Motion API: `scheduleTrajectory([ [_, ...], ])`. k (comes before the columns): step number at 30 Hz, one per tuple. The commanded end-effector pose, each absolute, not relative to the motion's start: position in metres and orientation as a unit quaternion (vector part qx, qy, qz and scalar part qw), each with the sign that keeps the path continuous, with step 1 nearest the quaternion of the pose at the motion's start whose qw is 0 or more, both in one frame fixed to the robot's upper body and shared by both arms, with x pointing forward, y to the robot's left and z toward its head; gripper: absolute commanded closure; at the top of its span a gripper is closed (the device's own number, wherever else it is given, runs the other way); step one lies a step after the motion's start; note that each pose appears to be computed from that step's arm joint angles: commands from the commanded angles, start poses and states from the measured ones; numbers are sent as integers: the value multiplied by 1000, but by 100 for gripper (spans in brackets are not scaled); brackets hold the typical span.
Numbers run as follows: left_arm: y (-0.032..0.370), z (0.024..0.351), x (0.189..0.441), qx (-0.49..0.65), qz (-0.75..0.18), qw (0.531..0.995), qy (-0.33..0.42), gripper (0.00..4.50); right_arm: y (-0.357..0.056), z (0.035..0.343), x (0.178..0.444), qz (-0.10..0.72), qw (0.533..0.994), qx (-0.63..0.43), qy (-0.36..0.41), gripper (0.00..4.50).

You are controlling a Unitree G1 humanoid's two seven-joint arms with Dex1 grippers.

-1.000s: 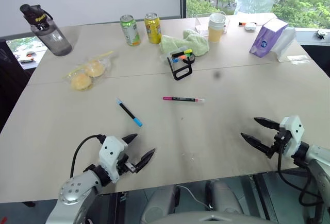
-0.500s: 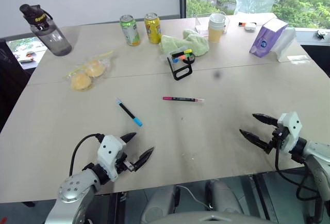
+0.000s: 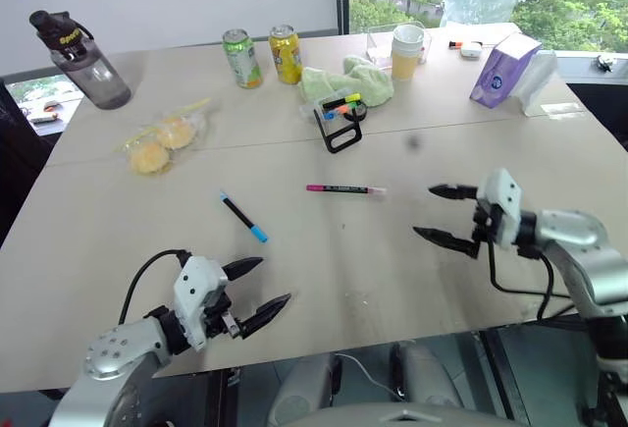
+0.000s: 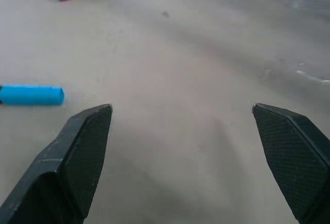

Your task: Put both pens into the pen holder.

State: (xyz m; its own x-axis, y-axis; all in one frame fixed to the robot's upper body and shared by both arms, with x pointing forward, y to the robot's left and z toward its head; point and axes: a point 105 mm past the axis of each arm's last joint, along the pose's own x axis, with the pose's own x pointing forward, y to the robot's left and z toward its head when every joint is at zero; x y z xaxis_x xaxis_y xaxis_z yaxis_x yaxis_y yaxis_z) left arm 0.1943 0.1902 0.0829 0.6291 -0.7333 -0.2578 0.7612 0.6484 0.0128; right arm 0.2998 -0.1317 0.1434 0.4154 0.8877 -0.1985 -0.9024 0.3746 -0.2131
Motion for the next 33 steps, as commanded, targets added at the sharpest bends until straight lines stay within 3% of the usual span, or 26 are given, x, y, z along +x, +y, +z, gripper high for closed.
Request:
scheduleTrajectory([
  [1, 205, 119, 188, 67, -424, 899, 85, 3, -84, 160, 318, 572, 795, -201, 15, 0],
  [6, 220, 142, 183, 93, -429, 894, 88, 3, -43, 155, 334, 606, 751, -259, 45, 0],
  [9, 228, 147, 180, 107, -431, 890, 102, 3, -29, 140, 343, 609, 718, -308, 136, 0],
  [16, 233, 151, 172, 102, -427, 891, 115, 3, 7, 144, 377, 553, 714, -385, 189, 0],
  [21, 231, 153, 166, 98, -420, 895, 113, 3, 14, 138, 387, 541, 714, -391, 212, 0],
  [24, 232, 154, 162, 95, -410, 900, 112, 0, 17, 137, 386, 544, 713, -384, 219, 76],
  [26, 233, 154, 161, 92, -404, 903, 111, 0, 19, 137, 385, 548, 711, -380, 221, 163],
  [28, 233, 152, 160, 90, -402, 904, 113, 0, 27, 139, 381, 559, 707, -372, 223, 280],
  [29, 233, 151, 160, 89, -401, 904, 113, 0, 31, 140, 380, 562, 705, -370, 223, 302],
  [32, 230, 150, 162, 85, -403, 905, 112, 0, 37, 140, 379, 564, 698, -376, 230, 442],
  [33, 229, 149, 162, 85, -403, 904, 111, 0, 38, 140, 379, 564, 695, -380, 233, 447],
])
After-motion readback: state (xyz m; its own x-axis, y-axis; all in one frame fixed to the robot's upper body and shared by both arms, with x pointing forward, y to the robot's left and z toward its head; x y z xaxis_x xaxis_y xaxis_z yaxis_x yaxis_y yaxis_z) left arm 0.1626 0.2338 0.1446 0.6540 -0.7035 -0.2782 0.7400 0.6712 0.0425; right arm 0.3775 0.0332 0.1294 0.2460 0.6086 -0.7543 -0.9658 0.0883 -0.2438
